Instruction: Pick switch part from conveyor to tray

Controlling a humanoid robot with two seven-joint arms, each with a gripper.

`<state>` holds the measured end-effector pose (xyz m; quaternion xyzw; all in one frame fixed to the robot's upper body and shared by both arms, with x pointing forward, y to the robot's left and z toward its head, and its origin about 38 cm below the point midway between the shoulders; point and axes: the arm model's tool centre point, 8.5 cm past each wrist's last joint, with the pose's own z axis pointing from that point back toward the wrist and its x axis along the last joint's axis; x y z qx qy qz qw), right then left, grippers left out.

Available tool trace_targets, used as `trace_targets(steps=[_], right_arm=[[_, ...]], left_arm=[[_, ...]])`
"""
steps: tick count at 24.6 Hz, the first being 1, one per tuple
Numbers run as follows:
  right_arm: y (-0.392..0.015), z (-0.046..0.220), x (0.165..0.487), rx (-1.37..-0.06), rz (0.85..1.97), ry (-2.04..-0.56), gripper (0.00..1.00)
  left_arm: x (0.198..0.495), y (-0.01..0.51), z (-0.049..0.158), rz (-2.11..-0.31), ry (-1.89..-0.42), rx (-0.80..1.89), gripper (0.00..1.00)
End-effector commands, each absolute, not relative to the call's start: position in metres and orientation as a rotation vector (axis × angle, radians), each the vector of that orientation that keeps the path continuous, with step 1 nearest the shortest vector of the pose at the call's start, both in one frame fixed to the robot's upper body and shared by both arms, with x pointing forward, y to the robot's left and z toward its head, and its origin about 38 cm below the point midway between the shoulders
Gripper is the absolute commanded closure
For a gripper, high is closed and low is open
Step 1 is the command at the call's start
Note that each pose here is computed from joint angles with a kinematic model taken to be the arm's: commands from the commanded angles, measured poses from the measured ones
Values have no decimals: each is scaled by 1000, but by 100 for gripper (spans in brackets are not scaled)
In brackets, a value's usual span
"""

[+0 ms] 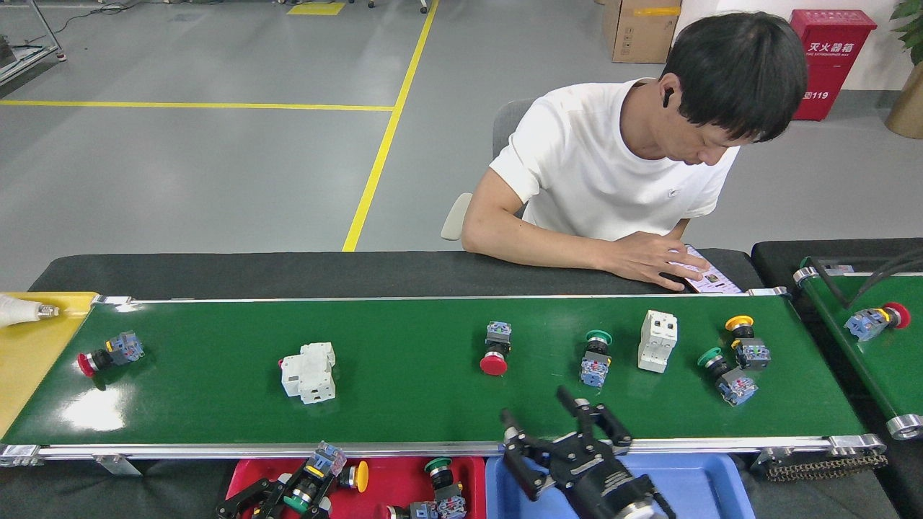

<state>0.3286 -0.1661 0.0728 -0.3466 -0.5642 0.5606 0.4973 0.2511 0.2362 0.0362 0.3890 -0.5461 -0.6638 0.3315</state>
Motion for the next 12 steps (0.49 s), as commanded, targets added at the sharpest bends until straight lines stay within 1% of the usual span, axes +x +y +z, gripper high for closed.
trace_targets(steps=[1, 4, 6, 7, 9, 10, 11, 12], right_arm=[[-187, 72, 321, -916, 1284, -1349, 5], [-208, 56, 298, -959, 1226, -1318, 4], [-217, 49, 291, -962, 1213, -1281, 3], [-218, 49, 291, -964, 1202, -1275, 3], [-218, 51, 295, -974, 1177, -1268, 3], [-220, 54, 300, -999, 1155, -1249, 3], [-221, 59, 311, -1033, 1134, -1234, 3], [-217, 62, 323, -1057, 1139, -1217, 4]], left_arm=[[253, 240, 42, -1730, -1441, 1044, 0], [256, 253, 46, -1682, -1406, 1086, 0], [256, 268, 47, -1601, -1356, 1126, 0], [257, 276, 48, -1531, -1323, 1144, 0], [253, 296, 46, -1424, -1229, 1153, 0], [249, 307, 43, -1376, -1173, 1143, 0], [246, 318, 43, -1335, -1141, 1136, 0], [243, 325, 43, -1310, -1123, 1134, 0]])
